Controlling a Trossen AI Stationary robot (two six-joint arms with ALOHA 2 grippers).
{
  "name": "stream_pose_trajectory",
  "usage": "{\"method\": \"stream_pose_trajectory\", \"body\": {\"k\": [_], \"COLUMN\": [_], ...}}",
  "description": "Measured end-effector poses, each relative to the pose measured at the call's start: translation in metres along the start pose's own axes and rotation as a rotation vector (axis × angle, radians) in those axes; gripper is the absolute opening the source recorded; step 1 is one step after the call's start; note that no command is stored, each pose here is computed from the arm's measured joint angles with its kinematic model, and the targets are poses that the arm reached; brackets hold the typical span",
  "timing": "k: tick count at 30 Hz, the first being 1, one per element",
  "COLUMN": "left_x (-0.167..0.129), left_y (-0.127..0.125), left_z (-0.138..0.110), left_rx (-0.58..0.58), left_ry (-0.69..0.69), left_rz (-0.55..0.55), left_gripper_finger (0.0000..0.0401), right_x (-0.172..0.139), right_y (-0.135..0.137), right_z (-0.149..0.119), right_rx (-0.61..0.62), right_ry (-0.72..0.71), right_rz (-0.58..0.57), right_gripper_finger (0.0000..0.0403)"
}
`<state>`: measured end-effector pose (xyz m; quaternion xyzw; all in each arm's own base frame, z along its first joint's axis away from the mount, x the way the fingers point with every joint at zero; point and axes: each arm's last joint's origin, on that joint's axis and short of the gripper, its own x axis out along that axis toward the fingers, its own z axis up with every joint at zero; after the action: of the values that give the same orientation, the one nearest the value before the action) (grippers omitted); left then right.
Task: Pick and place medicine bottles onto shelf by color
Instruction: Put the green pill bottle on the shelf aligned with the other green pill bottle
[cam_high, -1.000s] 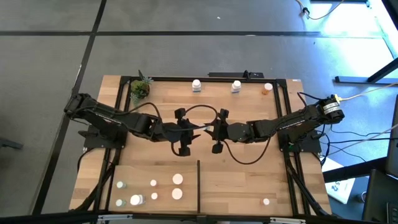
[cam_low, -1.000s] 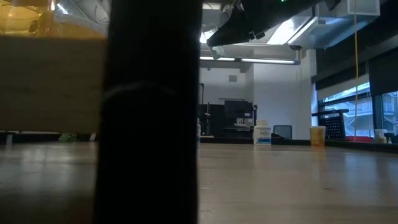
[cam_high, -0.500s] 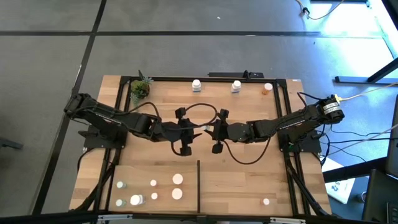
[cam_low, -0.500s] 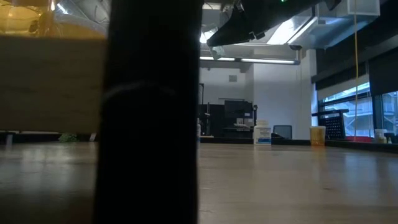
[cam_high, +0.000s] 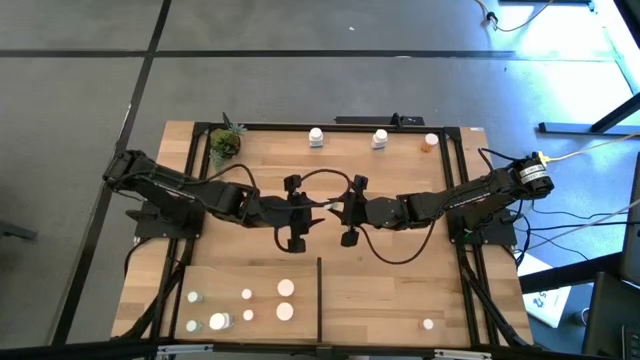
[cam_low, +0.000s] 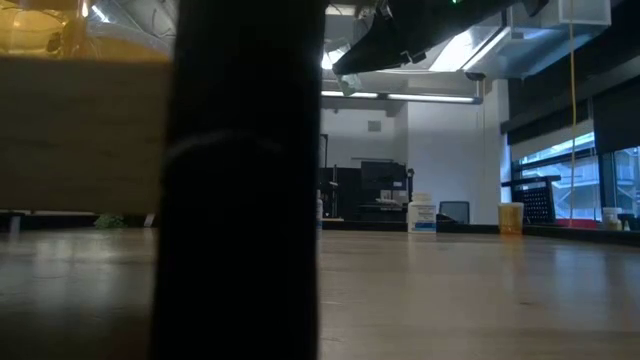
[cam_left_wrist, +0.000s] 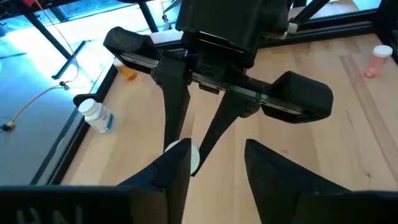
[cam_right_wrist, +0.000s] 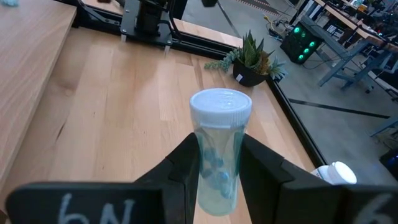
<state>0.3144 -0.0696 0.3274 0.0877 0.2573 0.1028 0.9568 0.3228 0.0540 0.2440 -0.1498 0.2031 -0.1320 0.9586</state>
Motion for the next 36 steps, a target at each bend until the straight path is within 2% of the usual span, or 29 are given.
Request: {"method": "stream_pose_trajectory", "body": {"k": [11,18,22,29,36], "left_x": [0.003,0.008,0.01,0.023,0.028], "left_y": [0.006,0.018,0.021,0.015,0.013], "left_z": [-0.001,-0.002,-0.003,-0.007,-0.01], "left_rx": [-0.035,-0.172,-0.222,-0.195,-0.093], "left_ry": [0.013,0.027,0.034,0.067,0.083], "left_rz": [0.019,0.061,0.029,0.013,0.011], "left_gripper_finger": [0.0176,0.0176,0.0177,0.0177,0.0177], "right_x": [0.0,0.0,0.0,0.0,0.0], "right_y": [0.0,0.0,0.0,0.0,0.0], "right_z": [0.0,0.0,0.0,0.0,-0.001], "right_rx": [-0.001,-0.002,-0.003,-0.006,-0.007], "right_ry": [0.0,0.0,0.0,0.0,0.004], "right_rz": [0.0,0.0,0.0,0.0,0.001], "right_gripper_finger": [0.0097,0.0097,0.0097,0.0097,0.0097]}}
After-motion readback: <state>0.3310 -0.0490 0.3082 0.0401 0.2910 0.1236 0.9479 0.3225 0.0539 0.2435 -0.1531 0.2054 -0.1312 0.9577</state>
